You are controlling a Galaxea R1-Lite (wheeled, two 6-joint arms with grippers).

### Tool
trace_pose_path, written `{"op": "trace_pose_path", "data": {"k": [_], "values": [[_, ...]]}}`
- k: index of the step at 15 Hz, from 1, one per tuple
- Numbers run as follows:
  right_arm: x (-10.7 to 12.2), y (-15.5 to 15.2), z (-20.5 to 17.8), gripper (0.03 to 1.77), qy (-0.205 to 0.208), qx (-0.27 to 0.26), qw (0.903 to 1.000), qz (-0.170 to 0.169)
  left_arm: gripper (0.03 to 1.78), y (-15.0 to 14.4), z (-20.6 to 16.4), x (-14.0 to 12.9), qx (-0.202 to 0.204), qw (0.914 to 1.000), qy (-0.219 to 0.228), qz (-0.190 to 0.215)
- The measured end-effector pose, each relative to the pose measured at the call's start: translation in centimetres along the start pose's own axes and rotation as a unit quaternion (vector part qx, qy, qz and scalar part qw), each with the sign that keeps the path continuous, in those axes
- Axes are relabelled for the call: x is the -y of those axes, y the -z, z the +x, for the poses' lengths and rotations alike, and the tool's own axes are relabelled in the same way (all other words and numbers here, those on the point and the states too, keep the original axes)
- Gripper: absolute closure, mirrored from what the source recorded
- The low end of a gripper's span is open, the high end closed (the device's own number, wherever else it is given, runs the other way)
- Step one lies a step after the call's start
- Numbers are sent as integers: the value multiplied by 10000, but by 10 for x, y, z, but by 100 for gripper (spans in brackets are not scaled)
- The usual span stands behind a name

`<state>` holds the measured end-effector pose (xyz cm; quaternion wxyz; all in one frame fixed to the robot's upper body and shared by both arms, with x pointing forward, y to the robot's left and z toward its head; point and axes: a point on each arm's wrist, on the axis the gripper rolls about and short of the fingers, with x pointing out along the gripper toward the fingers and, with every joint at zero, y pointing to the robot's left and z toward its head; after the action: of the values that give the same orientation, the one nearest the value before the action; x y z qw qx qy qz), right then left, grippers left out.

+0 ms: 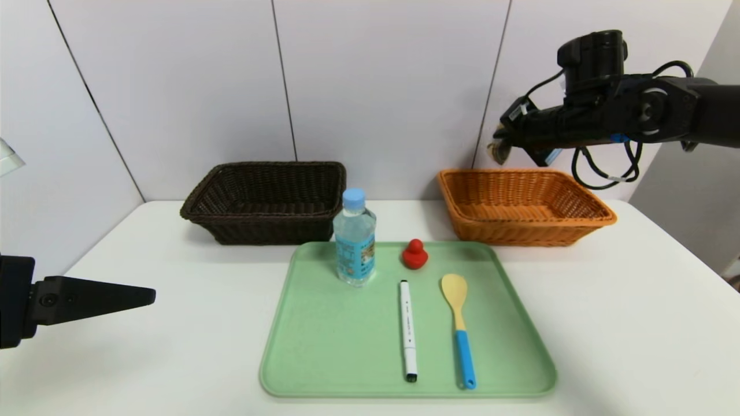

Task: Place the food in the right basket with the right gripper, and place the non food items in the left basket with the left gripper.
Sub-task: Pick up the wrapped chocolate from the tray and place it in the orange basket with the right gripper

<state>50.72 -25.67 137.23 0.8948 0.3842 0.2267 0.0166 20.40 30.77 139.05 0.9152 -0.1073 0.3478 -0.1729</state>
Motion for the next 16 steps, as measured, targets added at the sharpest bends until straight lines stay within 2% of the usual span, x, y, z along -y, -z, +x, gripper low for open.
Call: {"op": "trace_pose_path", "data": {"k": [5, 7, 12, 16], "values": [[29, 2, 30, 162, 475, -52, 9959, 773, 12, -1, 1, 0, -22, 10000, 3, -12], [38, 4, 43, 162, 742, 123, 9919, 1025, 12, -1, 2, 0, -19, 10000, 2, -5], [50, 10, 60, 162, 978, 57, 9883, 1169, 12, -2, 5, 0, -52, 10000, 7, -1], [48, 9, 62, 102, 931, 149, 9890, 1143, 12, -3, 8, -1, -101, 9999, 3, -14]]}}
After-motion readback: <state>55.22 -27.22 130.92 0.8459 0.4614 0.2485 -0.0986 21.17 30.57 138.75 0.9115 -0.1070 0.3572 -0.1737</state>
